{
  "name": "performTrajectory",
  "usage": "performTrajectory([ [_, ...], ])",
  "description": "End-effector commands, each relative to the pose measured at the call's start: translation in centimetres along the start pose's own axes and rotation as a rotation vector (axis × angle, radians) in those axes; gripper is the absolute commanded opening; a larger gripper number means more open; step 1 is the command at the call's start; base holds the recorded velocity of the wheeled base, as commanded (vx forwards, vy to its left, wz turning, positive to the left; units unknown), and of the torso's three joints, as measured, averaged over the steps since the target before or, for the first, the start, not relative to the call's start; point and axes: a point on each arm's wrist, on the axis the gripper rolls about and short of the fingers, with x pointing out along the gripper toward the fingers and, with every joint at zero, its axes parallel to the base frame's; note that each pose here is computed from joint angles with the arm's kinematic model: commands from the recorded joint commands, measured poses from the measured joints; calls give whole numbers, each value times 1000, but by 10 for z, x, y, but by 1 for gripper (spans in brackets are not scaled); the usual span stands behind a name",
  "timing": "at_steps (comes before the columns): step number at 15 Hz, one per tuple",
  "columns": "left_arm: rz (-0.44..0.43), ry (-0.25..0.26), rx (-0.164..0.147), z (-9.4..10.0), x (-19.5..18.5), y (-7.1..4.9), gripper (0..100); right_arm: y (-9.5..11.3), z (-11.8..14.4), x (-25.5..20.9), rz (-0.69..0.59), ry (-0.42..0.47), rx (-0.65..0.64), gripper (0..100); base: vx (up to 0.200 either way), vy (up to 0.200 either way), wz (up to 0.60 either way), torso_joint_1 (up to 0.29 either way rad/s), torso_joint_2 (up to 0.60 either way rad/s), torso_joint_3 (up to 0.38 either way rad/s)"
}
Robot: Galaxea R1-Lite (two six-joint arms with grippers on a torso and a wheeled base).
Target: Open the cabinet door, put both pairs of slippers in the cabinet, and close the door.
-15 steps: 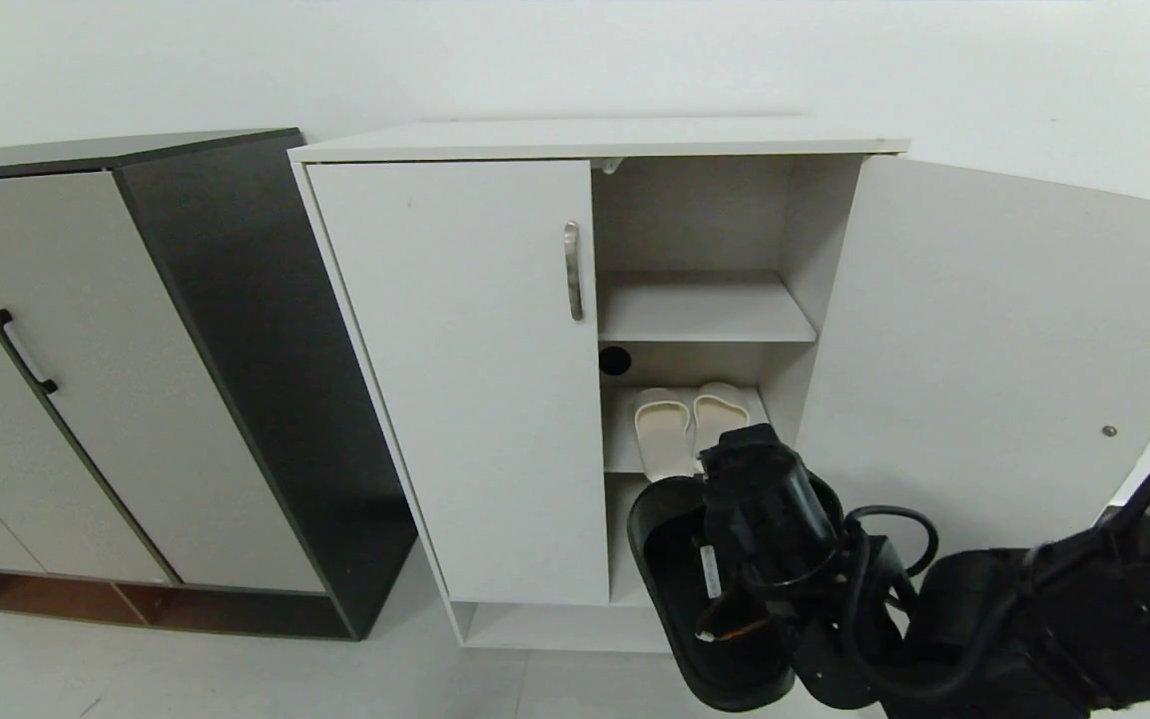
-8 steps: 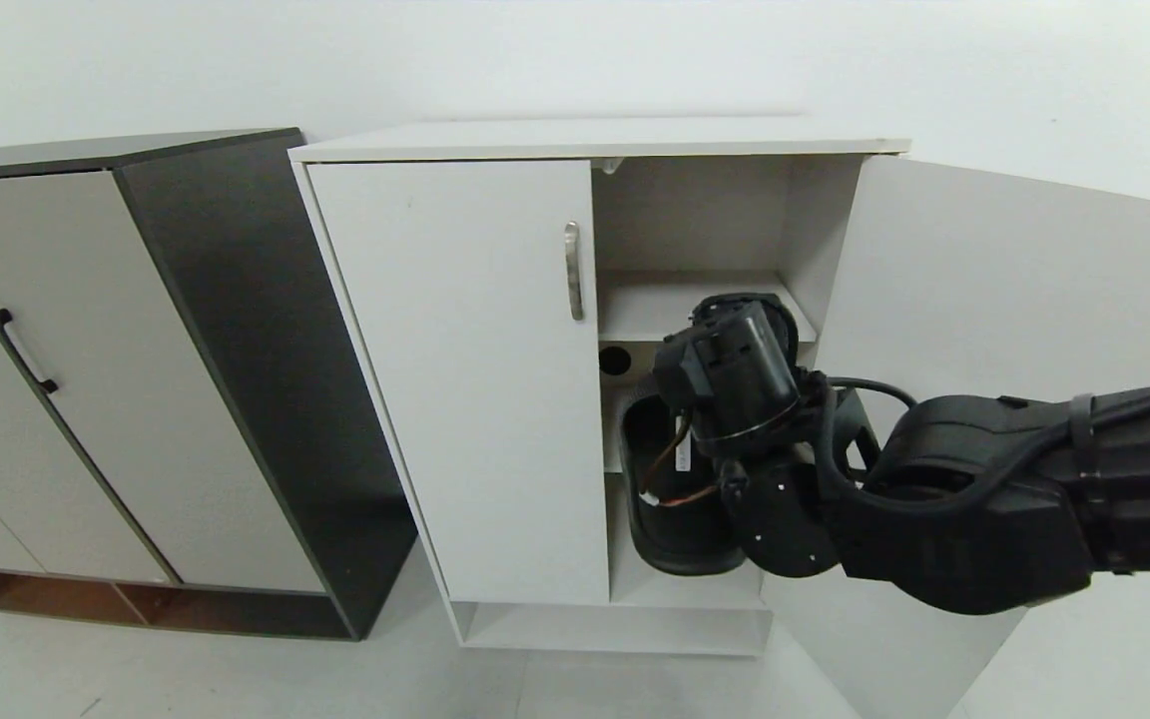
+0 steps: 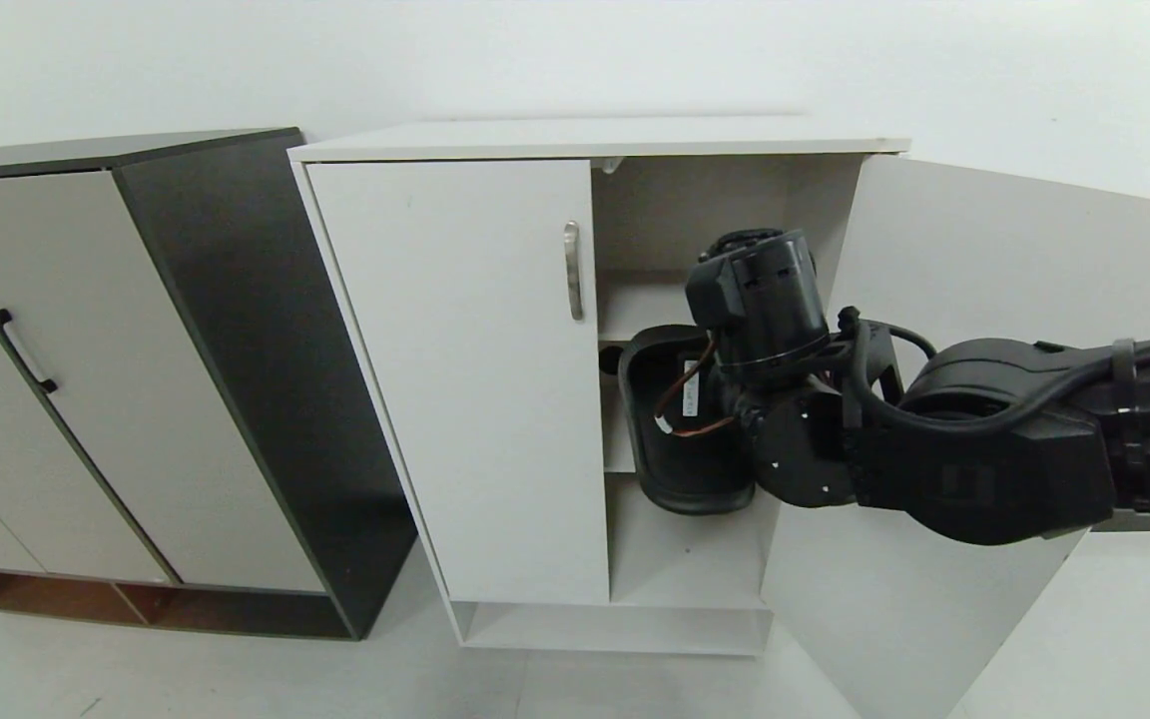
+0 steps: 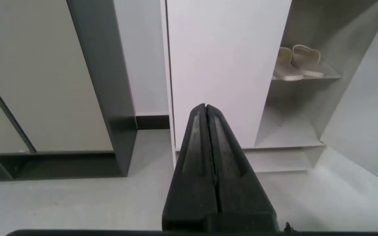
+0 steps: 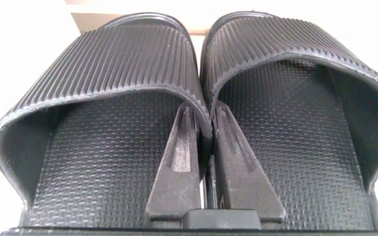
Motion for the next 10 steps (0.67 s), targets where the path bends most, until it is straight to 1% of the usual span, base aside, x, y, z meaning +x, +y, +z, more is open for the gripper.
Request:
performTrajectory([
  [1,-1,-1,0,0,0,0,0,-5,4,1,-2,-4,10,0,0,0,0,0,0,0],
  [4,-1,-1,0,0,0,0,0,-7,3,2,-3,3,0,0,0,0,0,0,0,0],
  [10,1,-1,0,0,0,0,0,-9,3,4,-9,3,-19,0,200,0,0,-2,2,6],
])
